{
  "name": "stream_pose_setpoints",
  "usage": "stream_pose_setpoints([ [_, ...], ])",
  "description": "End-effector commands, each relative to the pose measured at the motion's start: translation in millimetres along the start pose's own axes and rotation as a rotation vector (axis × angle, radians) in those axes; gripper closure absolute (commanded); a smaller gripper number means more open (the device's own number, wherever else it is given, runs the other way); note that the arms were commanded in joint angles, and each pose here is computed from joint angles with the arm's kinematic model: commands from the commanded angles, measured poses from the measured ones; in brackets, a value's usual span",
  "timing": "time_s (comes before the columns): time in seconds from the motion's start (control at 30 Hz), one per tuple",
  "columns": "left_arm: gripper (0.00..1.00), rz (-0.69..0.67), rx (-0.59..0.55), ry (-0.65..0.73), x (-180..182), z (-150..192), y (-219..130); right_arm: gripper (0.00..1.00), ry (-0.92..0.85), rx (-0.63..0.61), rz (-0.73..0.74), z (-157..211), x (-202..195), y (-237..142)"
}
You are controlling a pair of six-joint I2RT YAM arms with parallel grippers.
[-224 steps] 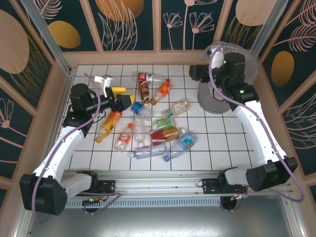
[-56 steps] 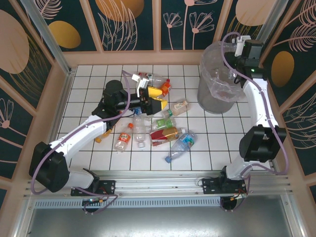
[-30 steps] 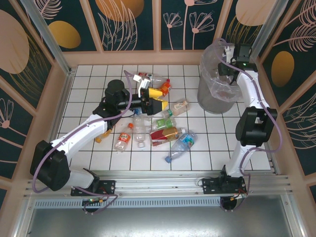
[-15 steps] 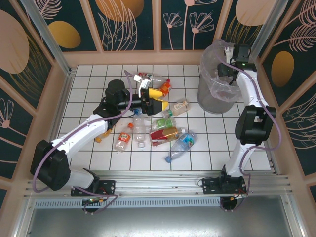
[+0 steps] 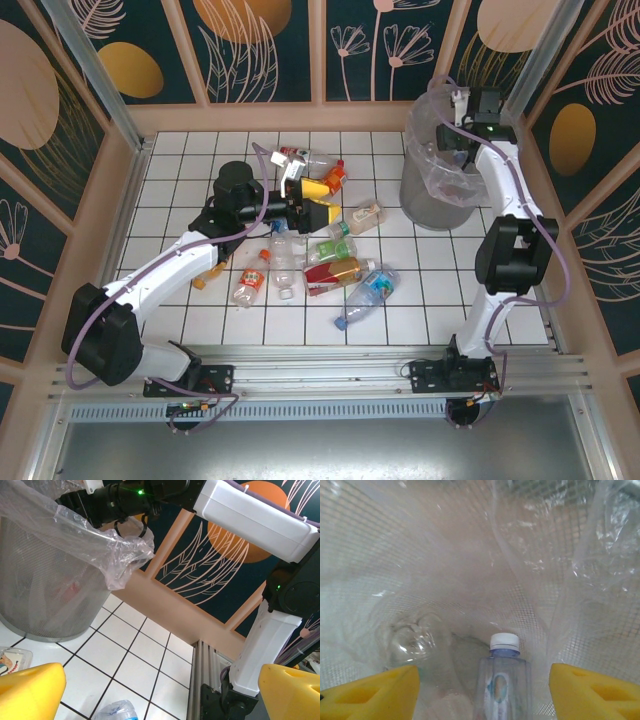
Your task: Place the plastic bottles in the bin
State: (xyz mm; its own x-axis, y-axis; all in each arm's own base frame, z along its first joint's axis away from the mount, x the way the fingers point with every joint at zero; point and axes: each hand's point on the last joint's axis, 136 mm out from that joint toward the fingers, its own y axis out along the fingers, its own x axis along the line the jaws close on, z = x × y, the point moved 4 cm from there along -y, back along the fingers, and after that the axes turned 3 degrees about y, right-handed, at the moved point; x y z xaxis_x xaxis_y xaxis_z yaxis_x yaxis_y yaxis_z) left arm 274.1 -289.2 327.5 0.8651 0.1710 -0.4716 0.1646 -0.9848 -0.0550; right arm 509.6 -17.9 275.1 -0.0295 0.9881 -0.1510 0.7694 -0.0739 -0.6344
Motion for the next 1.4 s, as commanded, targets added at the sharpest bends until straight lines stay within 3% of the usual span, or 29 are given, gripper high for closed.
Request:
stream_pose_setpoints([
  [0.0,0.01,0.007,-0.01,0.058,-9.4,-11.7,-1.3,0.3,0.065,-0.191,-0.006,-49.2,-3.6,-61.9],
  [0.27,0.01,-0.143,0.018,0.148,-2.0,-16.3,-10.2,0.3,0.137,-0.343,-0.066,-56.8,15.8,-127.6],
  [0.5,0.01,-0.301,0.14,0.215,13.6,-12.2,-17.8,0.31,0.172,-0.398,-0.282,-40.8,67.6,-186.0],
  [0.67,0.01,-0.469,0.159,0.2,30.3,-13.4,-28.9,0.32,0.168,-0.369,-0.475,-13.2,121.4,-214.9],
  [0.8,0.01,-0.649,0.143,0.04,45.7,-7.1,-45.7,0.31,0.18,-0.32,-0.629,13.0,152.2,-230.3],
  [0.97,0.01,-0.844,0.161,-0.245,64.7,31.4,-68.4,0.31,0.236,-0.24,-0.74,45.3,172.2,-234.6],
  [1.13,0.04,-0.887,0.162,-0.45,74.5,73.8,-75.3,0.31,0.24,-0.193,-0.804,74.5,181.3,-235.9],
  [1.37,0.06,-0.904,0.147,-0.502,81.6,91.6,-77.2,0.3,0.186,-0.25,-0.794,79.6,174.5,-250.7],
])
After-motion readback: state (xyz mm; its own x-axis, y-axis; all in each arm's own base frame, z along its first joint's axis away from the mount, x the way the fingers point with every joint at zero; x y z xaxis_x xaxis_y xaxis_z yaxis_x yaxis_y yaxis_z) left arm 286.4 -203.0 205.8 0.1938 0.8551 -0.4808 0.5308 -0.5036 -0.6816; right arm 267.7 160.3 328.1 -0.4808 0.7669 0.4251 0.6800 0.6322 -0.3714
